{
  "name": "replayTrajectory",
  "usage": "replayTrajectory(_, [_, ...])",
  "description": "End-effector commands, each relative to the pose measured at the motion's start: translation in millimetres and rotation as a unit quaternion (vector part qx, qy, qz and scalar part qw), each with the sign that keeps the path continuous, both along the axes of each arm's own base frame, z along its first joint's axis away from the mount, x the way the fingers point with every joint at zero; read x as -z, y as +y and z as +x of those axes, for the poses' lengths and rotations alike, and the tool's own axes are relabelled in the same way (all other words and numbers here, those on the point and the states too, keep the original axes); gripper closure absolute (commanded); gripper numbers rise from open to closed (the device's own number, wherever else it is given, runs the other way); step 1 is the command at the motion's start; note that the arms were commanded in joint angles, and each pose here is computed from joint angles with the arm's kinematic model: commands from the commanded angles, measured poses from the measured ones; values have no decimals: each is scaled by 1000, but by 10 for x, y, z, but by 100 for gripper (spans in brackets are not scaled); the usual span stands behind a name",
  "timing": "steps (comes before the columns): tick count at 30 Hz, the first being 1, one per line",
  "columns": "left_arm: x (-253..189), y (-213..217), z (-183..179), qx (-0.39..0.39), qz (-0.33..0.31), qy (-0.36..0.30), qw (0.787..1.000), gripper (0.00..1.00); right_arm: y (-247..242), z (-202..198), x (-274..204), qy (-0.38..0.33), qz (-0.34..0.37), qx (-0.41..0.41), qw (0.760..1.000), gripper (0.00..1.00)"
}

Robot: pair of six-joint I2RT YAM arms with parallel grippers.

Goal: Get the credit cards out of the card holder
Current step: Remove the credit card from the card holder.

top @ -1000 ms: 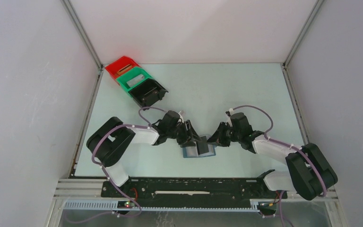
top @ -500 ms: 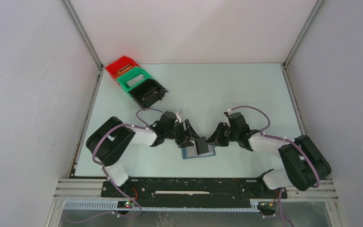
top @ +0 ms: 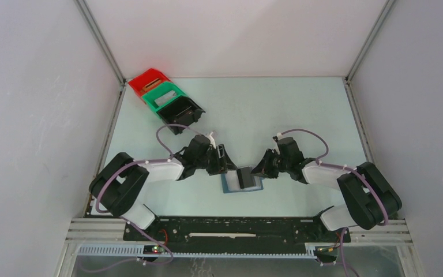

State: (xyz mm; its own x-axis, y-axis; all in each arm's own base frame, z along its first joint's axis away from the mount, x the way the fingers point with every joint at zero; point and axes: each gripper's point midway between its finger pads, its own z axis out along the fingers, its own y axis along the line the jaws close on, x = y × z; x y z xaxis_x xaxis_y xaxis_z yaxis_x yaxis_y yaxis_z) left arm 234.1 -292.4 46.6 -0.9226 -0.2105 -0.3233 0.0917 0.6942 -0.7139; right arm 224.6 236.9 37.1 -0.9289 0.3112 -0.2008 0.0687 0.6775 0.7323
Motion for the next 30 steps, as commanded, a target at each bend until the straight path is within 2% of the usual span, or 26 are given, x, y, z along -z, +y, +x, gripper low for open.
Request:
replayTrajectory(1, [129, -3, -124, 34, -19, 4, 999, 40, -49, -2, 151, 10, -19, 13, 1000, 85])
replayTrajectory(5, [148, -38, -159, 25, -50, 12, 998, 42, -49, -20, 166, 12, -14, 17, 1000, 86])
replayTrajectory(11, [-66, -20, -138, 20, -65, -22, 997, 37, -77, -54, 204, 16, -17, 20, 1000, 86])
replayTrajectory(21, [-40, -186, -372, 56, -101, 20, 993, 42, -117, -67, 241, 24, -7, 38, 999, 86])
replayTrajectory(30, [77, -292, -445, 59, -106, 40, 992, 42, -150, -65, 223, 22, -5, 42, 999, 86])
